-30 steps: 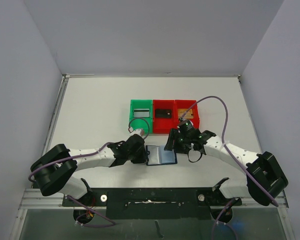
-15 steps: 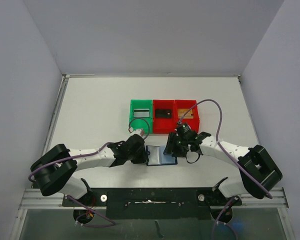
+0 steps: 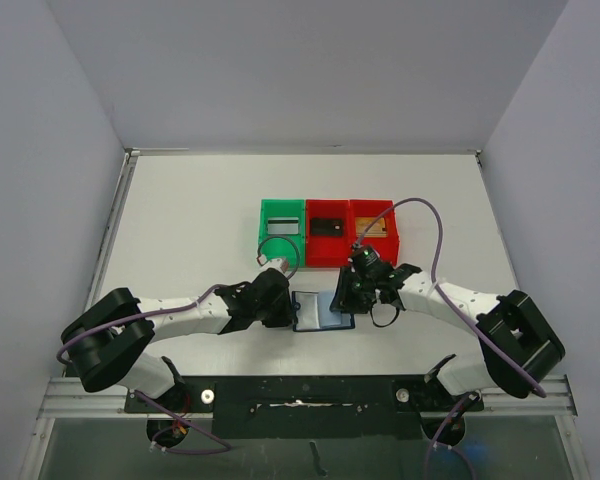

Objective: Take the credit cards out of the card holder

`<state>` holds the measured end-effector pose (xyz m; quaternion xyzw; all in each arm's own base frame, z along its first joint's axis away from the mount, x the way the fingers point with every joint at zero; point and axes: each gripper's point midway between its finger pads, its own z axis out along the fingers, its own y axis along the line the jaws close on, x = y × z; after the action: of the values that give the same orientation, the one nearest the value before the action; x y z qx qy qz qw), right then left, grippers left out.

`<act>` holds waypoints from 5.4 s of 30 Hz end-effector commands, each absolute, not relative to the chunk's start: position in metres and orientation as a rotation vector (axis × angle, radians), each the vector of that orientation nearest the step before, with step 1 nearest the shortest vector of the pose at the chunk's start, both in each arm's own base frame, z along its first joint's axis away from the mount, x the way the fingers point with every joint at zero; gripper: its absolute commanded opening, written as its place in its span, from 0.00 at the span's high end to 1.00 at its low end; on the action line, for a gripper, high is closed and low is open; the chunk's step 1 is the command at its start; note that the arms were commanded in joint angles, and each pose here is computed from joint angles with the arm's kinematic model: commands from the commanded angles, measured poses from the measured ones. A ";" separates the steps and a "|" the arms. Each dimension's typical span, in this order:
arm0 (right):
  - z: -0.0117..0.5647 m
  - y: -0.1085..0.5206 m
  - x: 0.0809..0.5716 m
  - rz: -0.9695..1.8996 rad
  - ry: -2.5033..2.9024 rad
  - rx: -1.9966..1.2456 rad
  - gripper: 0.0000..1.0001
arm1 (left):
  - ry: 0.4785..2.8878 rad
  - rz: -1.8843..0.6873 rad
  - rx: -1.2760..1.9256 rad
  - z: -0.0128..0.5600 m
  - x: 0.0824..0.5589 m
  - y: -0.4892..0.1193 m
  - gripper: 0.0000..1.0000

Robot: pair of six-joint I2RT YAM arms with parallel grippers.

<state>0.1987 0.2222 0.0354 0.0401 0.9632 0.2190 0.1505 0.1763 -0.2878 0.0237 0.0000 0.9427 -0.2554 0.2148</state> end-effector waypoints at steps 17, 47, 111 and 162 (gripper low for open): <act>0.094 0.269 0.216 0.930 2.592 -0.027 0.74 | 2.569 -0.769 0.022 0.042 0.183 -0.300 1.00; 0.059 0.304 0.207 1.154 2.646 -0.061 0.43 | 2.554 -0.779 -0.053 0.043 0.178 -0.288 0.95; 0.046 0.213 0.200 0.815 2.665 0.247 0.50 | 2.596 -0.746 -0.042 0.032 0.175 -0.299 0.71; 0.107 0.289 0.201 1.300 2.483 -0.022 0.68 | 2.601 -0.788 -0.028 0.034 0.170 -0.304 1.00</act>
<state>0.1993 0.2536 0.0748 0.0261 0.9192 0.3587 0.1601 0.1670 -0.2935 0.0256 -0.0154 0.9416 -0.2674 0.2039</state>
